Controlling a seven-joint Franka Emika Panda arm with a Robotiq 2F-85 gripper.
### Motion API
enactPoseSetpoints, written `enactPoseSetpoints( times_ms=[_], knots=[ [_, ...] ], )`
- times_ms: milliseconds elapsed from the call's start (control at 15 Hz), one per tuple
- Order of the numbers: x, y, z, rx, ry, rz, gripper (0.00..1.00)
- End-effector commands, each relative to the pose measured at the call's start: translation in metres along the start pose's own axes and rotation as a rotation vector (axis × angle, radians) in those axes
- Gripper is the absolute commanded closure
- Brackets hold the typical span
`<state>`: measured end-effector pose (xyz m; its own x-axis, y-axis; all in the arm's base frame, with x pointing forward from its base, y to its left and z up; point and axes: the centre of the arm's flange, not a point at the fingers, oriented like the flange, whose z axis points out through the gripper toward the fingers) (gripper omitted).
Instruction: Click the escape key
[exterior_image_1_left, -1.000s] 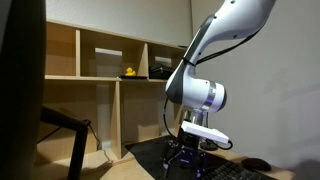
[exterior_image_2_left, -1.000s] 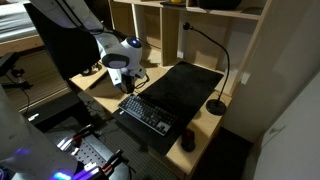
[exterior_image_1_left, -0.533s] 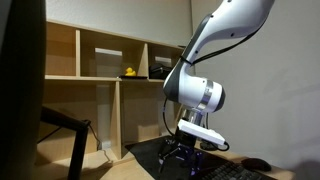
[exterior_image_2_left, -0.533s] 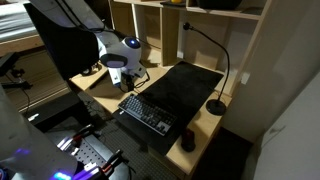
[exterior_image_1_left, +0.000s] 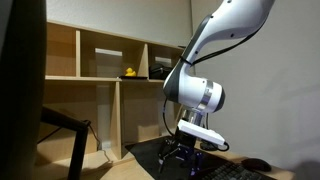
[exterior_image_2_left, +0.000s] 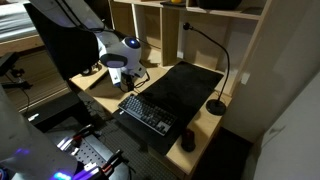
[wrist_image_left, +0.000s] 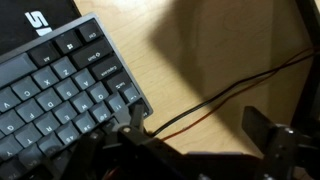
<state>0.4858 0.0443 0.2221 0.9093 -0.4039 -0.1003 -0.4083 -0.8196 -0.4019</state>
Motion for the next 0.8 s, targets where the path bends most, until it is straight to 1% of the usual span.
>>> enactPoseSetpoints(
  times_ms=[0,67,133,267,333,467,533,600,733],
  knots=[
    [0.000,0.000,0.000,0.009,-0.005,0.003,0.00],
    [-0.001,0.000,0.000,0.007,0.000,0.022,0.00],
    [0.000,0.000,0.000,0.000,-0.001,0.004,0.00],
    [0.000,0.000,0.000,0.000,-0.001,0.008,0.00],
    [0.004,0.000,-0.002,-0.001,0.063,-0.012,0.00],
    [0.002,0.002,-0.002,-0.029,0.016,0.018,0.00],
    [-0.031,-0.016,-0.067,-0.027,0.008,0.015,0.00],
    [-0.034,-0.017,-0.070,-0.035,-0.007,0.011,0.00],
    [-0.044,-0.026,-0.092,-0.045,-0.038,0.008,0.00]
  ],
)
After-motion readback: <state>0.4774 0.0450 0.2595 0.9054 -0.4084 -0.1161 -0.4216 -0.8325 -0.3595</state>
